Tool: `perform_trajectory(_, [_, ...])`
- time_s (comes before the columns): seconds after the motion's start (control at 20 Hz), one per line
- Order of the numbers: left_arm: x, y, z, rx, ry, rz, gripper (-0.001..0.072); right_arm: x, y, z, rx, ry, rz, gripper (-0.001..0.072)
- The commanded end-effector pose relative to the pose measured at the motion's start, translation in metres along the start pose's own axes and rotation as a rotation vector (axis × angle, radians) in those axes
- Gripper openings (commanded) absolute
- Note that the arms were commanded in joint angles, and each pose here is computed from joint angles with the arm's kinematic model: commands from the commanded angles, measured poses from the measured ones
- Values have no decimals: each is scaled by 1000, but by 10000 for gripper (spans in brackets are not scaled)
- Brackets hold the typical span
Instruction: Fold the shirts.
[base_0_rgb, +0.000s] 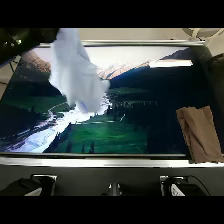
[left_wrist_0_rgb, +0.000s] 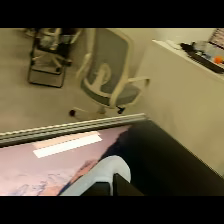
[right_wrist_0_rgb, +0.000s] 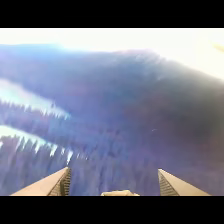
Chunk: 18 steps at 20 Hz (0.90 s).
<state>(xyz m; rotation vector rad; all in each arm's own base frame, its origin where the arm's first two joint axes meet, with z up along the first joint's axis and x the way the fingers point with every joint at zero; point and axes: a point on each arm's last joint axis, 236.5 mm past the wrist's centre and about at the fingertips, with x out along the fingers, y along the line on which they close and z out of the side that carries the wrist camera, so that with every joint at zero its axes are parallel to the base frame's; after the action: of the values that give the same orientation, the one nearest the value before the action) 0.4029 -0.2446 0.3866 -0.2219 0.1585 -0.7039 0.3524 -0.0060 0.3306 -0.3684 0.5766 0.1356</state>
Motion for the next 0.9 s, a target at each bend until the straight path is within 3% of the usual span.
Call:
perform_trajectory(0.0, [3,-81,-41,67,83,-174,30,-63,8,-10,30,-30,-24,554])
perform_trajectory(0.15, [43,-105,-165,2,347,-233,30,-70,24,-42,29,101,37,556])
perform_trajectory(0.35, [71,-99,-299,-215,633,-160,59,-44,47,-81,34,331,174,559])
perform_trajectory(0.4, [74,-94,-316,-254,678,-138,212,-31,53,-84,25,362,219,558])
perform_trajectory(0.45, [75,-88,-324,-286,703,-119,471,-16,59,-87,18,387,258,559])
perform_trajectory(0.5, [73,-81,-324,-311,717,-102,633,2,66,-94,18,420,300,559])
perform_trajectory(0.7, [34,-16,-310,-283,856,-7,646,73,104,-160,35,615,468,578])
perform_trajectory(0.75, [13,14,-317,-259,936,56,646,85,115,-184,38,669,506,660])
perform_trajectory(0.85, [-32,62,-341,-239,1114,177,645,101,136,-233,57,765,555,676])
